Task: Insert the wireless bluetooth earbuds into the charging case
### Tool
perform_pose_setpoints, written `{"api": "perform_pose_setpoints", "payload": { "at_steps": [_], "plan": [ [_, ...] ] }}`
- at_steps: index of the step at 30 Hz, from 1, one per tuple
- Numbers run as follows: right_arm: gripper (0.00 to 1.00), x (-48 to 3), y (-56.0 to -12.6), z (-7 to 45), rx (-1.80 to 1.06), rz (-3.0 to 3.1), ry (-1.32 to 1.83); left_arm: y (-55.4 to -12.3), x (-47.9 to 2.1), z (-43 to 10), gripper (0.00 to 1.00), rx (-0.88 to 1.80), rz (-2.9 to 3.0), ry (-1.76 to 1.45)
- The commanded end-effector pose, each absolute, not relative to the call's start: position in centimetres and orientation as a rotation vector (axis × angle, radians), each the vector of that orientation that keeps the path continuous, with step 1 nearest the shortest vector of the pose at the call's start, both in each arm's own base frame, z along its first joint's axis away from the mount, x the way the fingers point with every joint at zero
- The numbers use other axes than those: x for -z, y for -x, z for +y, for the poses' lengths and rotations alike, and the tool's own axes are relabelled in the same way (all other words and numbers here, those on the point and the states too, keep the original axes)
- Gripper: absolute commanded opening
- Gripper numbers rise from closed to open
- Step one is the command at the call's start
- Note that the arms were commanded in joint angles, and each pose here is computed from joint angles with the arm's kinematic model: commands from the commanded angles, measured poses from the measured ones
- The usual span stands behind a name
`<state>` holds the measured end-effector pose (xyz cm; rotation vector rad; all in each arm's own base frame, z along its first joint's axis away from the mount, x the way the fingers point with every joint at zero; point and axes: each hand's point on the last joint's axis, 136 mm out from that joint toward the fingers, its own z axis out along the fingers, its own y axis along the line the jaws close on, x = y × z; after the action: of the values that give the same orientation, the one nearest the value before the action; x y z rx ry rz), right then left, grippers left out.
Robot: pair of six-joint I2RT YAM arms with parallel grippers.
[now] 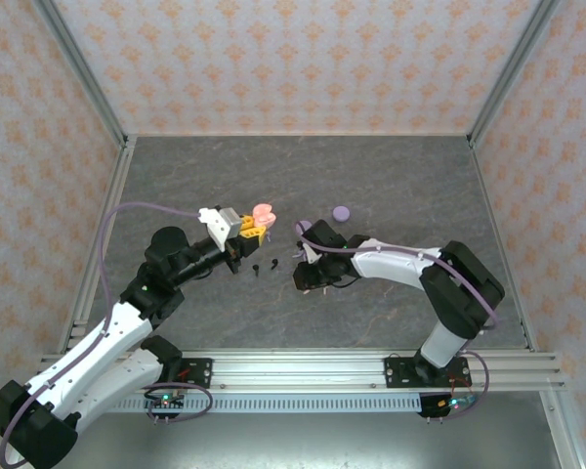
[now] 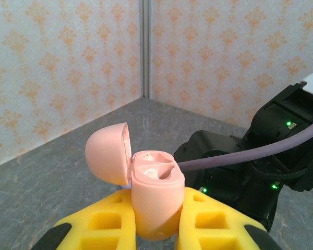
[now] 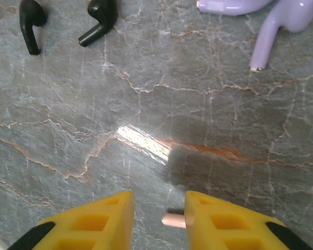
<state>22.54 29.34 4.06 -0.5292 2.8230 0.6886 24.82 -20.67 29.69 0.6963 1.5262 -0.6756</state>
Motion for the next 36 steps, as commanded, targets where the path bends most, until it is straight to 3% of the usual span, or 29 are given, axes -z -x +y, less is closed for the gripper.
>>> {"api": "perform_pose_setpoints", "payload": {
  "at_steps": [1,17,29,36],
  "plan": [
    [0.31,-3.7,-23.0,29.3,-0.643,2.816,0.541,-24.7,-31.5,-20.3,0.00,0.661,1.485,-0.696],
    [0.35,-5.2,-23.8,29.5,-0.630,2.770,0.560,-24.3,-31.6,-20.0,0.00,0.653,1.485,-0.697],
    [0.38,-5.1,-19.4,27.7,-0.596,2.788,0.732,-24.2,-31.5,-19.8,0.00,0.642,1.481,-0.694],
    [0.39,-5.3,-21.1,26.5,-0.432,2.758,0.670,-24.2,-31.6,-19.9,0.00,0.653,1.479,-0.689]
  ]
}}
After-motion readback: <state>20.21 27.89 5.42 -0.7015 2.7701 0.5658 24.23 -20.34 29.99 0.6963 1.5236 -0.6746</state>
